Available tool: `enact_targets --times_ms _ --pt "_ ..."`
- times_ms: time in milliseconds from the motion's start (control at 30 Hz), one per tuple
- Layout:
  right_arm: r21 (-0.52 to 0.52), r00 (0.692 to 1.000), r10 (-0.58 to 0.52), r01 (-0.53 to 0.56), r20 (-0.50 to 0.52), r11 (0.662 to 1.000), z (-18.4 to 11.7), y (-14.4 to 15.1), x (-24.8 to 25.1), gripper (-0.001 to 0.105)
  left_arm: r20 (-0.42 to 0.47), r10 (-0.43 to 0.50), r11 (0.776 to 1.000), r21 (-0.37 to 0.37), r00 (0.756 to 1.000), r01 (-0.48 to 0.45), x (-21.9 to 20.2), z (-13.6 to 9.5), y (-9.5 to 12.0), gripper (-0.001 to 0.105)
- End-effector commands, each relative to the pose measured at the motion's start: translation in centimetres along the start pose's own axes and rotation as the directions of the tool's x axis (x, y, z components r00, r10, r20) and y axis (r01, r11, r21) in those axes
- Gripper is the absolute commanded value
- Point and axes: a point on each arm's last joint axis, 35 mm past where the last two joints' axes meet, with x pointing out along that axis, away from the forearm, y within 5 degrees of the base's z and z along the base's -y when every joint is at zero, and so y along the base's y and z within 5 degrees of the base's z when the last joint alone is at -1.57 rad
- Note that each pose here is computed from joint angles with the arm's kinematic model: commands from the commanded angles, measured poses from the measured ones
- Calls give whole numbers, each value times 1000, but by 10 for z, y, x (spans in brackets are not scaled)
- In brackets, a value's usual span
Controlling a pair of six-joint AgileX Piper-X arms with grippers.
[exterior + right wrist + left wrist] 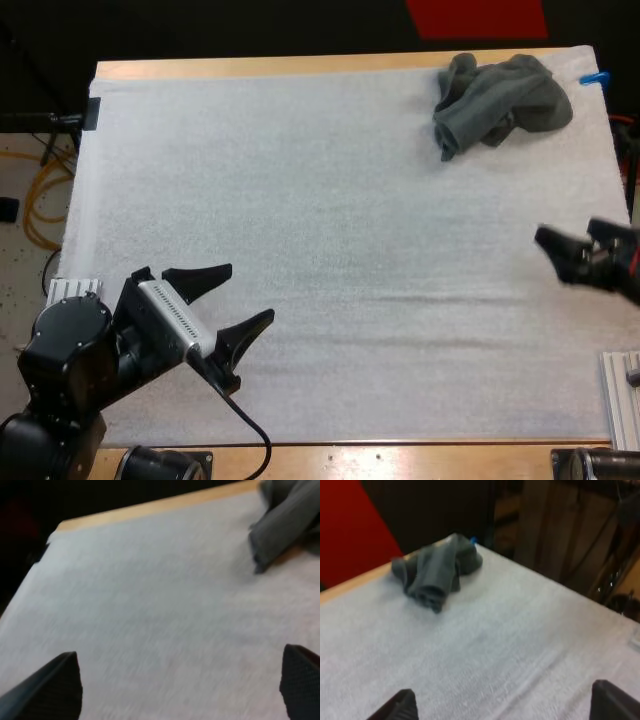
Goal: Pick towel from pile fold and stack
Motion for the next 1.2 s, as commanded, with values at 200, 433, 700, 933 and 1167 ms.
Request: enact_targets --times_ms 200,433,700,933,1167 --pt "151 991 -133 134 -19 979 29 -57 83 78 66 5 999 34 998 -7 -1 9 -2 67" --pt "312 988 -119 145 -102 939 29 -102 178 78 70 35 999 32 997 -37 -2 9 0 67" --pt "360 974 -107 175 -201 917 10 -107 283 78 71 37 999 4 997 -37 -2 9 0 67" --pt "500 968 -86 196 -235 843 -17 -116 352 78 71 44 998 -42 996 -41 -2 9 0 67" --pt "659 987 -10 117 -163 743 -29 -124 382 74 76 87 995 -45 993 -84 -2 9 1 67"
